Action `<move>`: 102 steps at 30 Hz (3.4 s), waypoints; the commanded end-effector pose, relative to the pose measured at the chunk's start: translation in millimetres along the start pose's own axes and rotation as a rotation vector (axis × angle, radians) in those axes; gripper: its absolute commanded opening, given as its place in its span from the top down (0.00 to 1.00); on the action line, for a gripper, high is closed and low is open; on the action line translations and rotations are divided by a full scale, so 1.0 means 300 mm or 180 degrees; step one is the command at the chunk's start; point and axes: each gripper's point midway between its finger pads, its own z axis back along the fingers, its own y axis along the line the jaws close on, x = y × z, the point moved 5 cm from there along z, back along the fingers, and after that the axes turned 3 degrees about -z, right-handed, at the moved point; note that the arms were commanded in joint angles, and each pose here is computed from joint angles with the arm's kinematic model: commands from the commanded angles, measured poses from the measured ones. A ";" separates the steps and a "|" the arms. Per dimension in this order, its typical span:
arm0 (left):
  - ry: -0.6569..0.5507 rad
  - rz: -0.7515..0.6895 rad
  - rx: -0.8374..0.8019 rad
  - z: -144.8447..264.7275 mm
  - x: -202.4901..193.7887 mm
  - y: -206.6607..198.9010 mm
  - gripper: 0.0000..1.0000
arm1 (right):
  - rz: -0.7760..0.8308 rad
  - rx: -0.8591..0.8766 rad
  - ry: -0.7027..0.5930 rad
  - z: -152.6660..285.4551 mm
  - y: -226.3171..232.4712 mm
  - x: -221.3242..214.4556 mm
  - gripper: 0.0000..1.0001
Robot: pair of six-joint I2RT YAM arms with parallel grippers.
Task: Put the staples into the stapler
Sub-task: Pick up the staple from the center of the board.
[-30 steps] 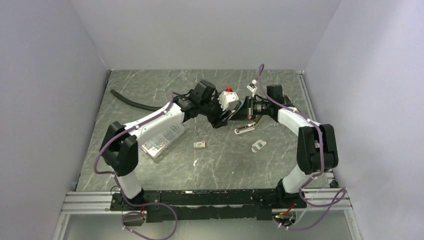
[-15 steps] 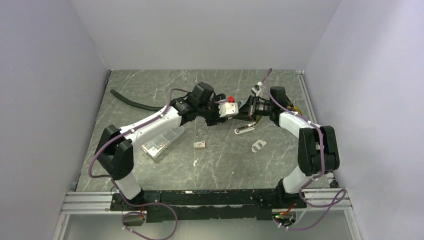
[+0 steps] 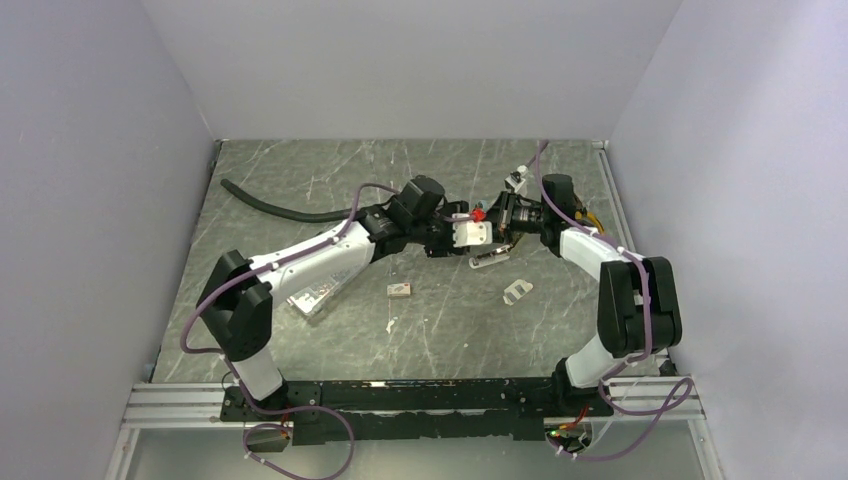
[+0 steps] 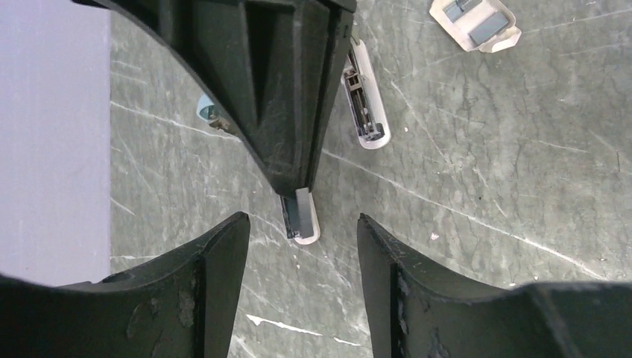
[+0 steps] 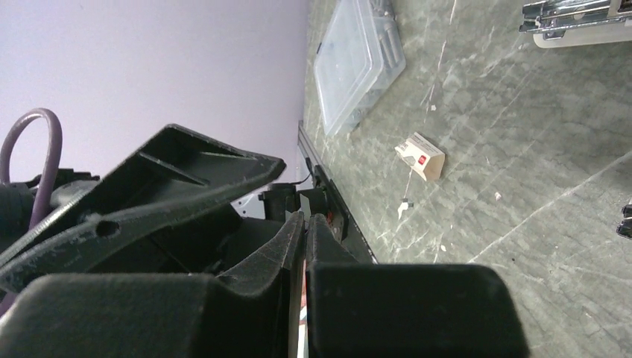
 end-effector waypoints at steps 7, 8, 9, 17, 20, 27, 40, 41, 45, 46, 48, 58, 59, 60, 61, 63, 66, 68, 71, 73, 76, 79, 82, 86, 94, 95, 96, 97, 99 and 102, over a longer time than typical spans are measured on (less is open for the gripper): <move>0.0082 -0.0274 0.0437 -0.009 0.058 0.056 0.46 | 0.0261 0.0033 -0.0151 0.021 0.057 0.000 0.93; 0.0084 -0.0277 0.0459 -0.007 0.060 0.058 0.46 | 0.0264 0.0034 -0.0155 0.021 0.057 -0.001 0.93; 0.0094 -0.0282 0.0474 -0.005 0.059 0.059 0.48 | 0.0265 0.0030 -0.0159 0.022 0.056 -0.002 0.93; 0.0125 -0.0294 0.0542 -0.004 0.054 0.067 0.60 | 0.0269 0.0042 -0.0171 0.021 0.058 0.000 0.93; 0.0124 -0.0287 0.0515 -0.007 0.052 0.062 0.63 | 0.0276 0.0041 -0.0172 0.022 0.059 -0.001 0.93; 0.0129 -0.0308 0.0486 -0.003 0.056 0.062 0.76 | 0.0260 0.0047 -0.0174 0.020 0.055 0.001 0.88; 0.0068 -0.0190 0.0373 0.012 0.060 0.036 0.97 | 0.0536 0.0137 -0.0294 0.074 0.096 0.030 0.54; 0.0046 -0.0158 0.0358 0.018 0.062 0.031 0.97 | 0.0643 0.0138 -0.0310 0.087 0.099 0.037 0.53; -0.0098 0.0030 0.0217 0.051 0.076 0.010 0.97 | 0.1327 0.0131 -0.0285 0.134 0.115 0.054 0.52; -0.0151 0.0126 0.0163 0.060 0.080 0.005 0.97 | 0.1550 0.0107 -0.0283 0.142 0.122 0.051 0.52; -0.0304 0.0361 0.0006 0.084 0.091 -0.002 0.97 | 0.1982 0.0029 -0.0365 0.187 0.130 0.049 0.53; -0.1110 0.1716 -0.1105 0.178 0.172 -0.060 0.90 | 0.3818 0.0032 -0.0230 0.271 0.248 -0.070 0.52; -0.1141 0.1798 -0.1210 0.178 0.181 -0.068 0.90 | 0.3901 0.0048 -0.0212 0.272 0.258 -0.082 0.52; -0.1180 0.1880 -0.1328 0.178 0.192 -0.077 0.89 | 0.3980 0.0042 -0.0194 0.272 0.267 -0.092 0.52; -0.1217 0.1955 -0.1430 0.180 0.203 -0.083 0.89 | 0.4030 0.0022 -0.0190 0.276 0.271 -0.097 0.51; -0.1266 0.2078 -0.1584 0.176 0.215 -0.091 0.88 | 0.4155 0.0073 -0.0088 0.253 0.288 -0.128 0.51; -0.1332 0.2181 -0.1713 0.172 0.230 -0.095 0.87 | 0.4150 0.0124 -0.0007 0.231 0.282 -0.161 0.51; -0.1316 0.2313 -0.1766 0.168 0.235 -0.096 0.86 | 0.4149 0.0161 0.0098 0.211 0.272 -0.189 0.51; -0.1257 0.2377 -0.1796 0.150 0.226 -0.095 0.85 | 0.4162 0.0213 0.0209 0.185 0.271 -0.223 0.51; -0.1208 0.2419 -0.1816 0.138 0.217 -0.097 0.85 | 0.4155 0.0235 0.0221 0.177 0.270 -0.230 0.52; -0.1184 0.2458 -0.1874 0.125 0.211 -0.104 0.85 | 0.4115 0.0221 0.0259 0.167 0.259 -0.229 0.55; -0.1180 0.2479 -0.1924 0.119 0.208 -0.109 0.84 | 0.4086 0.0199 0.0318 0.159 0.245 -0.227 0.58; -0.1176 0.2487 -0.1942 0.116 0.209 -0.108 0.85 | 0.4089 0.0168 0.0360 0.156 0.235 -0.225 0.59; -0.1193 0.2483 -0.1966 0.117 0.212 -0.108 0.85 | 0.4086 0.0093 0.0362 0.155 0.220 -0.219 0.60; -0.1182 0.2461 -0.1953 0.119 0.206 -0.114 0.84 | 0.4050 0.0143 0.0409 0.153 0.222 -0.224 0.67; -0.1179 0.2457 -0.1950 0.118 0.206 -0.113 0.84 | 0.4050 0.0153 0.0416 0.153 0.223 -0.225 0.69; -0.1178 0.2459 -0.1952 0.118 0.205 -0.112 0.84 | 0.4046 0.0159 0.0422 0.152 0.222 -0.225 0.70; -0.1181 0.2455 -0.1952 0.119 0.207 -0.112 0.84 | 0.4036 0.0163 0.0432 0.152 0.221 -0.226 0.71; -0.1183 0.2451 -0.1950 0.119 0.208 -0.111 0.84 | 0.4019 0.0186 0.0455 0.150 0.220 -0.230 0.73; -0.1175 0.2447 -0.1947 0.119 0.207 -0.110 0.84 | 0.4009 0.0202 0.0463 0.150 0.221 -0.230 0.76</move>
